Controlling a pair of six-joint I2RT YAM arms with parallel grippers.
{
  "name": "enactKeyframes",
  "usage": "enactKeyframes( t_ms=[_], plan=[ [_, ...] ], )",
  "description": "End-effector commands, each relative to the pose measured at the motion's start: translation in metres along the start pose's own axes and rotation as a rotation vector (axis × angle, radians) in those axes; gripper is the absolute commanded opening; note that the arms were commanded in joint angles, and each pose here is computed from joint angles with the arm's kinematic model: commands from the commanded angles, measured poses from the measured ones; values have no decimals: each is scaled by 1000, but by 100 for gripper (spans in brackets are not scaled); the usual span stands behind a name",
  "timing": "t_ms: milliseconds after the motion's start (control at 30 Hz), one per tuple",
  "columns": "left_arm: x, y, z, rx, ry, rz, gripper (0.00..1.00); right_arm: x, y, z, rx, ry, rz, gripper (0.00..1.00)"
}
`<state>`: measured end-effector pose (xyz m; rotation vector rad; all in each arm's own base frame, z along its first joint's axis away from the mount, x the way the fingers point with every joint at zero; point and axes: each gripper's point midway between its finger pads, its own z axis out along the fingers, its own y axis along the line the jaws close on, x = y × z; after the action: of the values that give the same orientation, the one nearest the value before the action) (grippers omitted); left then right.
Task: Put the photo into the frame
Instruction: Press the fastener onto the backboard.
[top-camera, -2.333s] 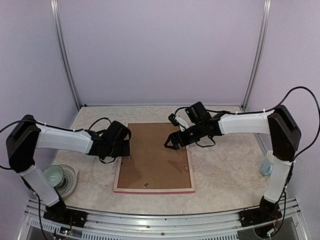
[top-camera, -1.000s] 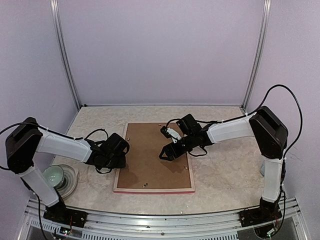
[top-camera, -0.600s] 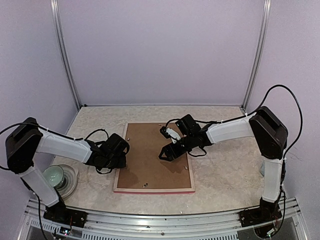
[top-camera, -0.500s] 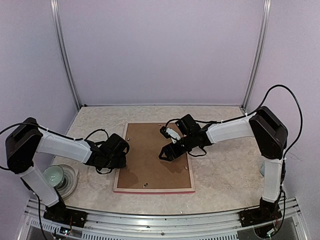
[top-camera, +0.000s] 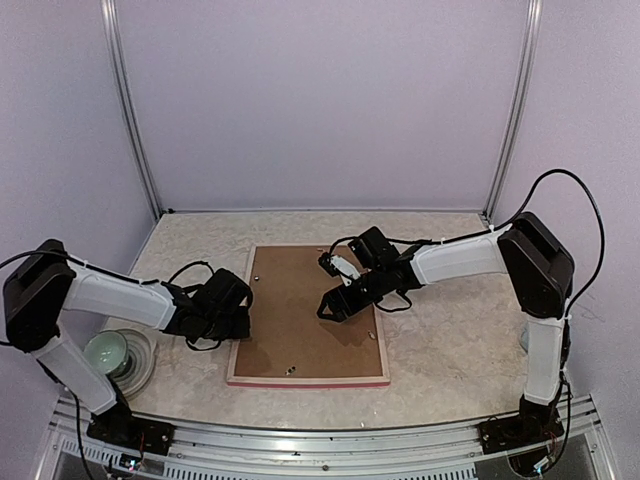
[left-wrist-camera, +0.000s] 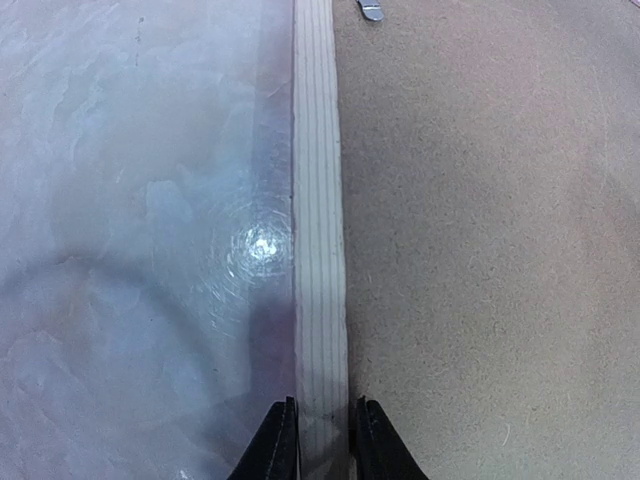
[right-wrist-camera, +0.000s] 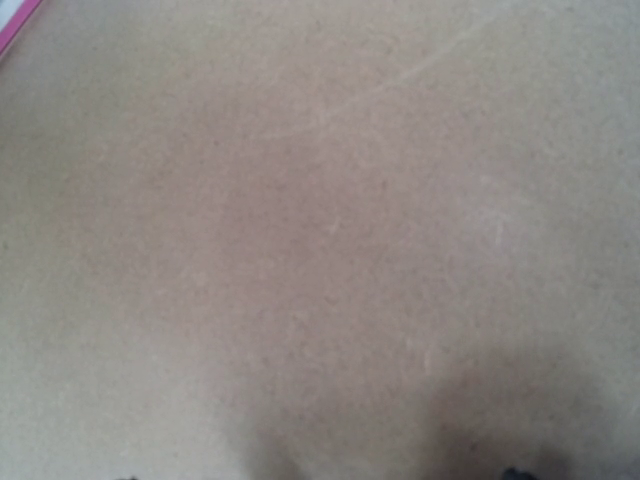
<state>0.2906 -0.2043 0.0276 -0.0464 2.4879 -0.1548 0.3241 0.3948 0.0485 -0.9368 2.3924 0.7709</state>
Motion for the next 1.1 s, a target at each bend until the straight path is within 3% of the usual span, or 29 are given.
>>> enactKeyframes(
  t_ms=[0,200,400,1067],
  plan=[
    [-7,-6,-11,46,-10,-10,25,25,-6,13,24,87,19,78],
    [-17,-13,-13,71,-8,-18,30,22,-5,12,21,83,20,78],
    [-2,-4,1,24,28,-5,31,23,-3,12,14,81,24,78],
    [24,8,5,-7,105,22,25,27,-4,16,3,87,30,78]
  ],
)
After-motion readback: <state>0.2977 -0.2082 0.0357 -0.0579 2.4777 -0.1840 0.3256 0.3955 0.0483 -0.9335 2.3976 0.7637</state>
